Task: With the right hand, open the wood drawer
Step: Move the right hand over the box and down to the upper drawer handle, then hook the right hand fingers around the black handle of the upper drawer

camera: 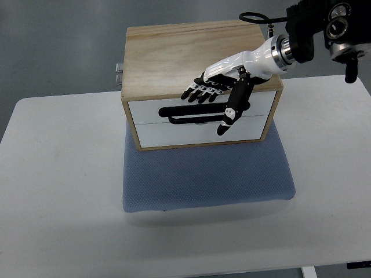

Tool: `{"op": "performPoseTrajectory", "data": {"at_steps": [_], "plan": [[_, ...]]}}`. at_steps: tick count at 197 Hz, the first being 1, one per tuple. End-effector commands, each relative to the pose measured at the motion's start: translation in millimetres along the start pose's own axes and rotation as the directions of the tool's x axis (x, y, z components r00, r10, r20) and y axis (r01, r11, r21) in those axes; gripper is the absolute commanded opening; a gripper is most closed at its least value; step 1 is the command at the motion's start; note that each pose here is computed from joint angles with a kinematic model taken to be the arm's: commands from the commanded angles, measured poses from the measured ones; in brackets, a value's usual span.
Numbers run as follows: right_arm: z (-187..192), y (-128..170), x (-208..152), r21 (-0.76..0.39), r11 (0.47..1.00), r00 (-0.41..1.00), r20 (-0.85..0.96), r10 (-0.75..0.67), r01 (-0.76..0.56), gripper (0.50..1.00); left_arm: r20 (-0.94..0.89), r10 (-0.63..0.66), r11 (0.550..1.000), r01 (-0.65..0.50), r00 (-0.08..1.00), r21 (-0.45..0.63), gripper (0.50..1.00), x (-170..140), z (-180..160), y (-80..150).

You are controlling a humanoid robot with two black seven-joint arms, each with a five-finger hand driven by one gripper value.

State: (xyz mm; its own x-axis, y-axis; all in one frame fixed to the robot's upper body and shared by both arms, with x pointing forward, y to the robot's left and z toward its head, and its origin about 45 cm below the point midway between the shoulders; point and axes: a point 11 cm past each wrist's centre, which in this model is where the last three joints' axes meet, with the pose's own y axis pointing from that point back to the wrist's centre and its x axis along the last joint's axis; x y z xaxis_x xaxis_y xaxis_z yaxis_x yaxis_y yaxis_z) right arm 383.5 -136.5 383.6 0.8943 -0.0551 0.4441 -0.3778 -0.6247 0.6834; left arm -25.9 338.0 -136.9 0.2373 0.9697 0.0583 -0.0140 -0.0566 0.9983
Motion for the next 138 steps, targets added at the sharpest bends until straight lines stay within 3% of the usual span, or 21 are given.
{"op": "performPoseTrajectory", "data": {"at_steps": [1,138], "plan": [[2.3,-4.8,-1.9,-0.015,1.0,1.0,0.0,0.004,-0.004,0.938,0.0,0.001,1.0,-0.001,1.0,0.0,1.0,0.4,0.0,0.0],[12.9,-25.1,-11.7,-0.061,0.998,0.999,0.046,0.021,-0.018,0.94,0.0,0.0,1.0,0.0,1.0,0.0,1.0,-0.1,0.0,0.0]]}}
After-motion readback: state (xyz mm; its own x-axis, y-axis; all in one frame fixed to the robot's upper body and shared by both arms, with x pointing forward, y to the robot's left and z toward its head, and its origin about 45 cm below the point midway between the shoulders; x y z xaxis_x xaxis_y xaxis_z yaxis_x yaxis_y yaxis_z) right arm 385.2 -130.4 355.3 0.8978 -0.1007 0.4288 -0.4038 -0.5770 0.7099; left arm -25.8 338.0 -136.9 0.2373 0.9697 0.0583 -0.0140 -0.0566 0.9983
